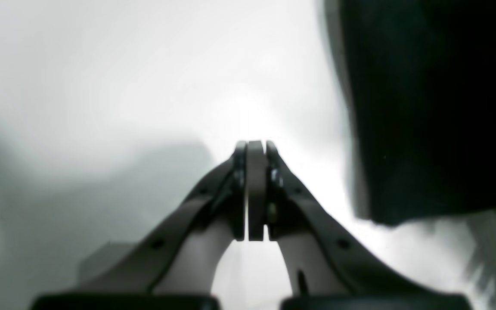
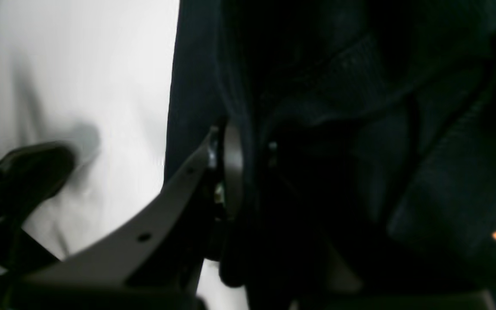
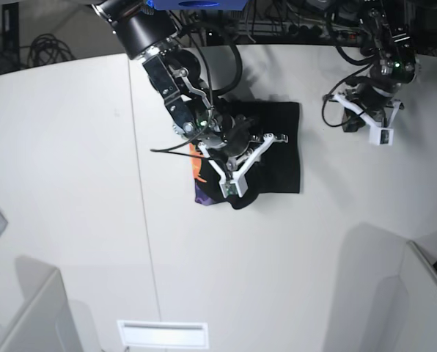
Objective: Fold the T-shirt properly
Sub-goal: 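Press and smooth the folded bundle with the right gripper, then withdraw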
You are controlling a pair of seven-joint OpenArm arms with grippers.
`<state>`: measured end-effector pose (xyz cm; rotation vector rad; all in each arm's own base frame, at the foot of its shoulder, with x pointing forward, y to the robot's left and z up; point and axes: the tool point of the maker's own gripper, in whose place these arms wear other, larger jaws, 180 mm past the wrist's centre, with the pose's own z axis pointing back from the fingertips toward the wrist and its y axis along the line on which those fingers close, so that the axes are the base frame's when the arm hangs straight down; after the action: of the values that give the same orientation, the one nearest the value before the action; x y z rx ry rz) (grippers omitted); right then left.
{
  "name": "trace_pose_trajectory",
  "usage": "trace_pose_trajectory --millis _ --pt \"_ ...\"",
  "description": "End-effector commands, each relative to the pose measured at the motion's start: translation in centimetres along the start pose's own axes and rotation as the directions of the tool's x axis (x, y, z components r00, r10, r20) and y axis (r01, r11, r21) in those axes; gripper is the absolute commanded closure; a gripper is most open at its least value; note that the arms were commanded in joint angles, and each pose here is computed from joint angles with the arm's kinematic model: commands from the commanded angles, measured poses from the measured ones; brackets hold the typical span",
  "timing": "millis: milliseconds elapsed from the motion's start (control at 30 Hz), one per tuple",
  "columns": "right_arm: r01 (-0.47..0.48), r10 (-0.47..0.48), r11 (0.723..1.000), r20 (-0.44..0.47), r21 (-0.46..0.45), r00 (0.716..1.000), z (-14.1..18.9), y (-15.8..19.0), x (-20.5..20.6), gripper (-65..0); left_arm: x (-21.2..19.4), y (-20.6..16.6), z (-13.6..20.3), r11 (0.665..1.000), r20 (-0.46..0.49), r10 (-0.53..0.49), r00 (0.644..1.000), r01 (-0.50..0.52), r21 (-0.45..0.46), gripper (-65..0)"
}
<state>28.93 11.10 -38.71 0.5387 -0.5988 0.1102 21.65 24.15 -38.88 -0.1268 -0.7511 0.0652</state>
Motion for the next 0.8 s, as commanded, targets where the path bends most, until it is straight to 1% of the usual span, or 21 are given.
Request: trace_pose_trajectory --millis 0,33,100,200,233,267,367,433,533,767 --pt "-0.003 0.002 1.0 0.049 0.025 0.999 0.3 1.1 1.7 0.0 1.0 1.1 1.1 1.0 0.038 0.001 0.999 -0.002 0.023 0.0" --pt "-0.002 0.001 1.0 0.049 0.024 0.999 0.3 1.0 1.7 -2.0 0.8 2.1 1.8 0.999 0.042 0.014 0.999 -0.015 0.039 0.0" --pt "0.005 -0.006 1.0 0.049 0.019 0.999 0.3 0.9 1.7 -18.2 0.7 3.8 3.0 0.997 0.047 0.037 0.998 -0.04 0.065 0.0" --pt "0.038 -0.037 0.999 0.048 -0.013 0.998 0.3 0.5 1.6 -35.6 0.4 6.0 4.5 0.992 0.05 0.052 0.997 -0.057 0.11 0.0" --pt "0.044 -0.043 0.999 0.051 -0.018 0.998 0.3 0.4 1.6 -38.7 0.4 6.6 4.9 0.99 0.049 0.051 0.998 -0.057 0.126 0.0" --pt "0.048 -0.047 0.999 0.053 -0.021 0.997 0.4 0.4 1.7 -39.9 0.3 7.1 5.3 0.988 0.05 0.054 0.997 -0.061 0.142 0.0" --pt "0.047 -0.046 0.999 0.052 -0.017 0.998 0.4 0.6 1.8 -39.5 0.3 8.4 6.2 0.982 0.06 0.064 0.996 -0.074 0.176 0.0" --pt "0.045 -0.045 0.999 0.053 -0.015 0.998 0.4 0.7 1.8 -39.5 0.3 8.6 6.3 0.98 0.061 0.065 0.996 -0.075 0.183 0.0" --pt "0.002 -0.002 1.0 0.036 0.012 0.999 0.3 2.3 1.1 -39.5 0.2 8.6 6.3 0.98 0.059 0.065 0.996 -0.075 0.184 0.0" --pt "-0.081 0.08 0.995 0.034 0.055 0.996 0.2 4.7 1.0 -39.5 0.3 8.4 6.2 0.981 0.061 0.066 0.996 -0.076 0.178 0.0"
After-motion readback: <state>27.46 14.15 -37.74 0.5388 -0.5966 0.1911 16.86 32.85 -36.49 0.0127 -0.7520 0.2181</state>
